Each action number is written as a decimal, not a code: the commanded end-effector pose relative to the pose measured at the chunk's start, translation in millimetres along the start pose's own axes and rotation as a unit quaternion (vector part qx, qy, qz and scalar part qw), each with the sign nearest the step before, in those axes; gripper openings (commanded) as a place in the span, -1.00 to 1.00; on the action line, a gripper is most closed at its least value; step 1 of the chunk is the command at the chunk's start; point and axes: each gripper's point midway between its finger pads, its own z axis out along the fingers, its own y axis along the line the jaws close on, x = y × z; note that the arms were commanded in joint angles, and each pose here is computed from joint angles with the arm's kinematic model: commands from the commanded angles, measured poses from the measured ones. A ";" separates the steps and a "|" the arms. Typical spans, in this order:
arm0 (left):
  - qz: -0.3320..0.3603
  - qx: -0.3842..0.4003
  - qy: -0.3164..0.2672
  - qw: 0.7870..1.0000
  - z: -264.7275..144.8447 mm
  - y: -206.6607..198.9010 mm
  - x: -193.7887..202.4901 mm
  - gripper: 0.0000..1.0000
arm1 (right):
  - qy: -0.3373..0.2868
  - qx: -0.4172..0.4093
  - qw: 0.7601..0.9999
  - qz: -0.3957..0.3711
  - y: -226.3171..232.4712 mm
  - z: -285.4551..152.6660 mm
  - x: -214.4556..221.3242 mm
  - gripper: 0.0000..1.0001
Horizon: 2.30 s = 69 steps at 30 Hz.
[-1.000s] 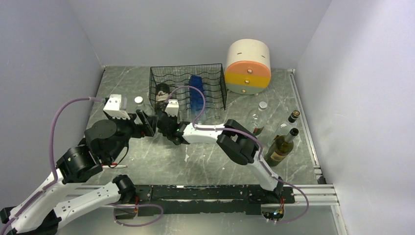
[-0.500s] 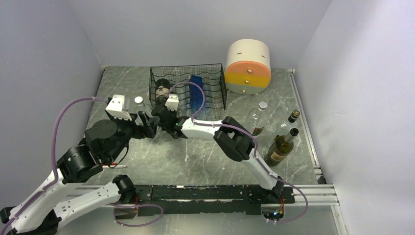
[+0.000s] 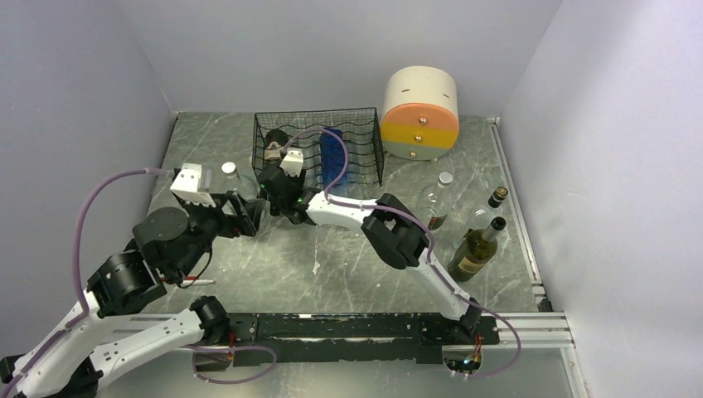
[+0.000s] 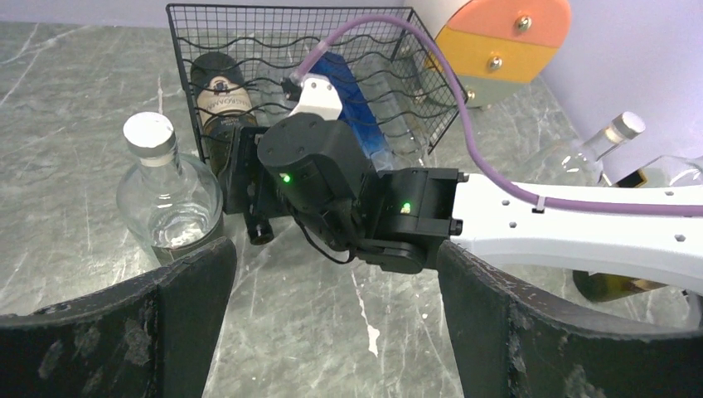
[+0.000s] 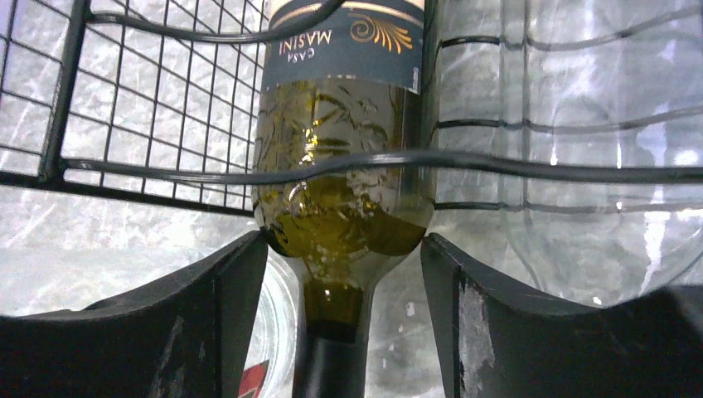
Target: Put the wine bottle on the wine rack
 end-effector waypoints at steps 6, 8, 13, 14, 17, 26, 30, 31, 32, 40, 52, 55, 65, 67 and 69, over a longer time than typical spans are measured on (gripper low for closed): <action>0.011 -0.007 0.004 1.000 3.0 -5.1 -12.7 0.89 | -0.043 -0.050 0.997 0.040 20.1 -27.6 -53.8 0.50; 0.012 -0.003 -0.001 1.000 2.4 -6.8 -17.2 0.89 | -0.039 -0.068 0.996 0.044 23.3 -38.4 -58.2 0.50; 0.005 0.005 -0.008 1.000 1.0 -11.0 -24.7 0.89 | -0.029 -0.110 0.992 0.050 29.2 -64.5 -66.1 0.50; 0.001 0.005 -0.010 1.000 0.4 -11.4 -26.9 0.89 | -0.025 -0.116 0.992 0.050 28.8 -69.8 -66.4 0.50; -0.004 0.010 -0.016 1.000 -1.2 -13.1 -31.2 0.89 | -0.031 -0.124 0.990 0.052 22.2 -91.7 -77.2 0.50; -0.034 0.012 -0.049 0.998 -0.3 -11.4 -34.1 0.89 | -0.045 -0.081 0.995 -0.023 -45.4 -180.1 -132.4 0.48; -0.028 0.064 -0.048 0.996 5.0 -27.5 -18.7 0.89 | -0.041 -0.030 0.997 -0.051 -97.5 -214.6 -156.9 0.48; -0.013 0.076 -0.052 0.996 6.8 -30.3 -15.5 0.89 | -0.045 -0.011 0.997 -0.055 -111.0 -224.3 -163.8 0.48; -0.008 0.085 -0.051 0.995 10.3 -33.2 -8.8 0.88 | -0.048 0.012 0.997 -0.061 -126.5 -233.3 -169.2 0.48; 0.025 0.112 -0.042 0.992 27.2 -49.2 5.1 0.89 | -0.067 0.161 0.983 -0.055 -222.2 -293.5 -206.6 0.49; 0.066 0.123 -0.037 0.989 46.5 -63.7 8.5 0.89 | -0.081 0.276 0.956 -0.051 -303.0 -322.3 -219.6 0.55; 0.072 0.134 -0.039 0.988 46.6 -68.5 6.6 0.89 | -0.086 0.274 0.957 -0.049 -308.2 -319.3 -224.6 0.55; 0.104 0.149 -0.037 0.983 50.7 -75.6 6.7 0.89 | -0.037 0.255 0.965 -0.040 -343.3 -280.4 -197.6 0.45; 0.108 0.155 -0.036 0.981 50.9 -76.8 9.1 0.89 | -0.037 0.243 0.969 -0.038 -344.9 -273.8 -197.4 0.37; 0.111 0.156 -0.033 0.981 51.9 -76.8 12.7 0.89 | -0.028 0.236 0.971 -0.036 -346.1 -267.7 -195.6 0.28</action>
